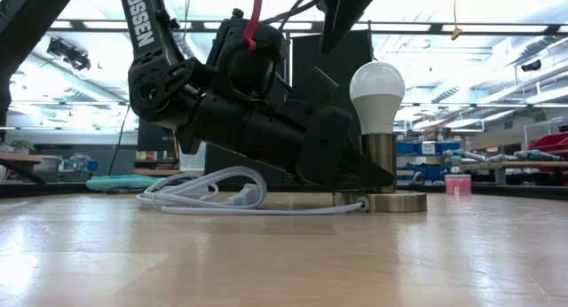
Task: Screw lightbulb
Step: Insert the lightbulb into the lamp
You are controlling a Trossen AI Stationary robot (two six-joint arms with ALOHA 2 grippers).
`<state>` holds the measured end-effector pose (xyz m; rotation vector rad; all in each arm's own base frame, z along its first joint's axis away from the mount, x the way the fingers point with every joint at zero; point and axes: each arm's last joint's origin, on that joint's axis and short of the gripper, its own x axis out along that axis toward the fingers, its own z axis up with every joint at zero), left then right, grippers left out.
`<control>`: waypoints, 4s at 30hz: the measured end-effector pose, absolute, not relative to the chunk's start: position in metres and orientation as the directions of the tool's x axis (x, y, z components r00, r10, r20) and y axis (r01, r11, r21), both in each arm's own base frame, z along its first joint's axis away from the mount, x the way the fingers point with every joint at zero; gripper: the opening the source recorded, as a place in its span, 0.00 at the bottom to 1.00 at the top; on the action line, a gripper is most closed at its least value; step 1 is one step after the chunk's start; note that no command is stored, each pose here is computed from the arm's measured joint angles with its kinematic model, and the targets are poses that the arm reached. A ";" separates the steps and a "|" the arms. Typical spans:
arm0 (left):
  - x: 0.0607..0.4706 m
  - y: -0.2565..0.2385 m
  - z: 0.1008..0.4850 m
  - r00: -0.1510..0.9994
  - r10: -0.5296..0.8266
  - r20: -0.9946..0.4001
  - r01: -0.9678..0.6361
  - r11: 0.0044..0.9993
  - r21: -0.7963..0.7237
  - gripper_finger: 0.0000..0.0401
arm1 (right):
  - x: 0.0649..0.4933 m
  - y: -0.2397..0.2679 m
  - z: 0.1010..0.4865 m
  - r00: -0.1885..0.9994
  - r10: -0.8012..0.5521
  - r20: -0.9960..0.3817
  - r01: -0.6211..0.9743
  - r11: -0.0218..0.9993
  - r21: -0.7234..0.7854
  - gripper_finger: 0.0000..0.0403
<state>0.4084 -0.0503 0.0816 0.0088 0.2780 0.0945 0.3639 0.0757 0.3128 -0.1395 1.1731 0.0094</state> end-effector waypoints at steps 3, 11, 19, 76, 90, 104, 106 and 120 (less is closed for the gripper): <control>0.408 -0.050 0.082 0.957 0.095 -0.274 -0.092 0.996 0.022 0.49 | 0.364 0.076 0.313 0.392 -0.064 -0.918 -0.080 0.991 -0.104 0.85; 0.408 -0.050 0.081 0.957 0.094 -0.274 -0.092 0.996 0.022 0.49 | 0.364 0.076 0.313 0.392 -0.065 -0.918 -0.080 0.991 -0.104 0.85; 0.408 -0.050 0.081 0.957 0.094 -0.274 -0.092 0.996 0.022 0.49 | 0.359 0.074 0.311 0.340 -0.117 -0.933 -0.087 0.984 -0.155 0.85; 0.409 -0.052 0.082 0.961 0.053 -0.272 -0.030 0.995 0.091 0.49 | 0.231 0.070 0.222 0.524 -0.101 -0.846 0.082 0.994 -0.068 0.80; 0.409 -0.053 0.082 0.961 0.019 -0.277 0.000 0.997 0.071 0.49 | 0.279 0.086 0.217 0.416 -0.152 -0.896 0.026 0.988 -0.155 0.80; 0.409 -0.054 0.082 0.962 -0.001 -0.273 0.018 0.998 0.062 0.49 | 0.283 0.080 0.232 0.354 -0.113 -0.929 -0.081 0.985 -0.151 0.82; 0.409 -0.054 0.082 0.962 -0.009 -0.273 0.026 0.998 0.059 0.49 | 0.283 0.081 0.235 0.354 -0.107 -0.929 -0.164 0.971 -0.174 0.83; 0.409 -0.057 0.082 0.958 -0.091 -0.272 0.119 0.989 0.085 0.49 | 0.282 0.082 0.238 0.342 -0.117 -0.932 -0.682 0.652 -0.332 0.87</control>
